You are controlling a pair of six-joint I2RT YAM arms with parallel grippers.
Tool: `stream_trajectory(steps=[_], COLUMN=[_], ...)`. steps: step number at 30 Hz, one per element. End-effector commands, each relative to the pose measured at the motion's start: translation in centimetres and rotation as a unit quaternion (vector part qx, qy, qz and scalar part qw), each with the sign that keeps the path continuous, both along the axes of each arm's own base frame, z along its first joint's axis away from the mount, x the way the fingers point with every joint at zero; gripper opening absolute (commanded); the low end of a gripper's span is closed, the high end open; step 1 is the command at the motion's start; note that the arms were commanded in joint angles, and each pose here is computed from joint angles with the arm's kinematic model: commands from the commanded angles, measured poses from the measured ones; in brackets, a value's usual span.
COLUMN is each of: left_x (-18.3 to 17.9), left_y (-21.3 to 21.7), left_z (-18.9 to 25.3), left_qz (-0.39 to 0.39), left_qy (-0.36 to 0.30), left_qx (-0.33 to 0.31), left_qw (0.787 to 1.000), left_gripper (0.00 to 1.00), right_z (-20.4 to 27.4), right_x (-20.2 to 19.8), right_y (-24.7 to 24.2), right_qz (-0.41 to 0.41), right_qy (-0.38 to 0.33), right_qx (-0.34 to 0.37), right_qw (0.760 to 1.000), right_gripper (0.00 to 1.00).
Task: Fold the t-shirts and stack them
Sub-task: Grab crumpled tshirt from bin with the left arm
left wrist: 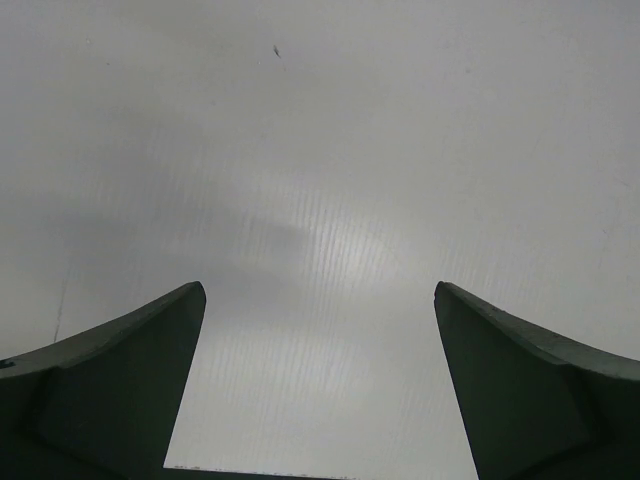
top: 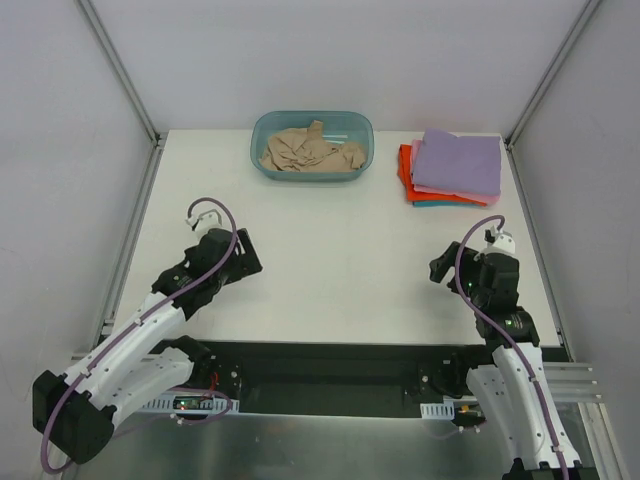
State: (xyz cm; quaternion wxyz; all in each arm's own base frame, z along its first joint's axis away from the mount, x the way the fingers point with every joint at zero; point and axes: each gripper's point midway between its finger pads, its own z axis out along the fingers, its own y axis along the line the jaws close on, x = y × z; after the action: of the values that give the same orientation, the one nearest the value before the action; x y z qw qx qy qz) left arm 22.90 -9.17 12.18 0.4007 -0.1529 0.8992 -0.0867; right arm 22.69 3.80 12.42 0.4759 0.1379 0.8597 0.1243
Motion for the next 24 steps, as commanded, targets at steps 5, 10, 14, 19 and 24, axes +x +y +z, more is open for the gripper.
stream_trajectory(steps=[5, 10, 14, 19, 24], left_x=[4.0, 11.2, 19.1, 28.9, 36.5], left_y=[-0.7, -2.9, -2.8, -5.0, -8.7], left_z=[3.0, 6.3, 8.8, 9.6, 9.1], left_qz=[0.023, -0.011, -0.018, -0.034, -0.097], left_qy=[-0.007, -0.010, -0.035, -0.055, -0.093], left_qx=[0.025, -0.006, 0.014, 0.013, 0.006], left_qw=[0.999, 1.000, 0.999, 0.998, 0.991], left_gripper=[0.99, 0.99, 0.99, 0.99, 0.99], right_z=[2.6, 3.6, 3.6, 1.9, 1.9], right_x=[1.6, 2.3, 2.6, 2.8, 2.8], right_y=[-0.2, -0.8, -1.0, -1.3, -1.3], right_qz=[-0.016, -0.022, -0.023, -0.027, -0.026], right_qy=[-0.042, -0.048, -0.036, -0.011, -0.016], right_qx=[0.006, -0.015, -0.025, -0.033, -0.038], right_qw=[0.999, 0.998, 0.999, 0.999, 0.999], right_gripper=[0.97, 0.97, 0.97, 0.97, 0.97])
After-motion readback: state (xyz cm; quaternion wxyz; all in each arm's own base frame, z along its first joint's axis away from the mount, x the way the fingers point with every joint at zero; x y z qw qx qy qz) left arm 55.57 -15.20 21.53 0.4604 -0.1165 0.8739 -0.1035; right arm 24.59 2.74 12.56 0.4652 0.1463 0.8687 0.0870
